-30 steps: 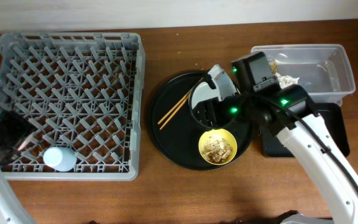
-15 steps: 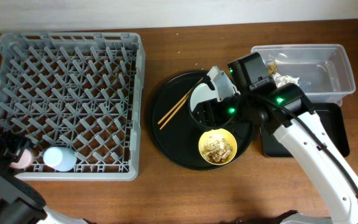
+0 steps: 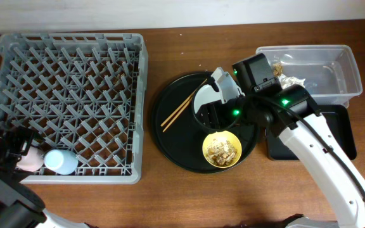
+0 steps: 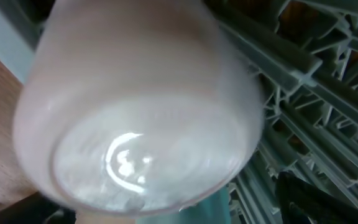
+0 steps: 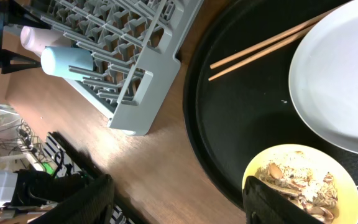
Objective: Sort waste into correct bins and load items into the dishwasher rack
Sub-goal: 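Place the pink cup in the rack front-left with the left gripper, then lift the yellow bowl with the right gripper and tip scraps onto black tray, then set the yellow bowl back on the black round tray with the right gripper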
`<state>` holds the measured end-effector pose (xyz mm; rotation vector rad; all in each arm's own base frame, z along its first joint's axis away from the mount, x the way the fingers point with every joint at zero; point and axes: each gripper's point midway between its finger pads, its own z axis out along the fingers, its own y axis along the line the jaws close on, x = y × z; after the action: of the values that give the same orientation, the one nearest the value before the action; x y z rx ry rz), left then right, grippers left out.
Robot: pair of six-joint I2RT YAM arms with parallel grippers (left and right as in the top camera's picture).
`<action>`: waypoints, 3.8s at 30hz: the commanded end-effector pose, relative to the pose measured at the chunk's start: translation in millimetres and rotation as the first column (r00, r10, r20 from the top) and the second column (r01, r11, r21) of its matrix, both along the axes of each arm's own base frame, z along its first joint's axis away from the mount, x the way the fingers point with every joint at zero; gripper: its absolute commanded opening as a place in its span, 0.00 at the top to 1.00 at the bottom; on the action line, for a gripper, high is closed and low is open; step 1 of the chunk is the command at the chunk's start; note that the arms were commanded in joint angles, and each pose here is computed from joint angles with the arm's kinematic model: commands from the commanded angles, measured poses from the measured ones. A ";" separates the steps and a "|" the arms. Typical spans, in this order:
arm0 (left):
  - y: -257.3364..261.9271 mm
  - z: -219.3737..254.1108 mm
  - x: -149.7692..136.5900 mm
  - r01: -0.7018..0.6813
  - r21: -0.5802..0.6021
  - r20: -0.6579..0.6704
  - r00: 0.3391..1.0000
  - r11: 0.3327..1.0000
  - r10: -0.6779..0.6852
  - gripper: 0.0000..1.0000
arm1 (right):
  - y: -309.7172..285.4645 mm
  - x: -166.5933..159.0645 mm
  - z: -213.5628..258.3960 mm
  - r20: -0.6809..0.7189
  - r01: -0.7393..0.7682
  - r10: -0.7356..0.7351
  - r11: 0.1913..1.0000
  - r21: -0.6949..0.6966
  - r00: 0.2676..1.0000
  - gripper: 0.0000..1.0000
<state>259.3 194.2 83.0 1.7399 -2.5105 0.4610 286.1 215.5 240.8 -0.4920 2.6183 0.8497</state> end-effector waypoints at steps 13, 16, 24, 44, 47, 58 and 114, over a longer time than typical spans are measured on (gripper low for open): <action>-283.4 199.4 75.9 0.761 0.605 0.255 0.091 0.232 -0.963 0.01 | -17.2 24.8 -116.2 -0.256 0.175 -0.265 0.929 -0.327 0.930 0.43; -288.8 200.1 75.8 0.761 0.610 0.256 0.075 0.221 -0.964 0.01 | -3.7 -11.0 -168.7 -0.347 0.028 -0.214 0.882 -0.470 0.913 0.50; -288.7 200.0 75.5 0.762 0.609 0.255 0.075 0.220 -0.964 0.01 | -16.3 -20.0 -228.2 -0.367 -0.048 -0.251 0.766 -0.642 0.896 0.83; -288.8 200.0 75.5 0.762 0.609 0.256 0.075 0.220 -0.964 0.01 | -230.6 37.8 -78.5 -0.089 0.430 -0.433 0.806 0.406 0.897 0.96; -288.7 200.0 75.5 0.762 0.609 0.255 0.075 0.220 -0.964 0.01 | -241.7 24.1 -84.4 0.060 0.335 -0.437 0.763 0.552 0.897 0.96; -288.7 200.0 75.5 0.762 0.609 0.255 0.075 0.220 -0.964 0.01 | -240.9 20.9 -50.9 0.247 0.156 -0.417 0.725 0.671 0.875 0.96; -307.6 210.5 79.3 0.755 0.610 0.352 0.013 0.240 -0.936 0.01 | -177.8 -104.7 115.5 0.731 0.468 -0.211 0.868 -0.164 0.649 0.02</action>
<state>338.8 -110.8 291.4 -0.5067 -3.5443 0.7020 170.2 65.5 369.1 -0.3425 2.0446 0.2219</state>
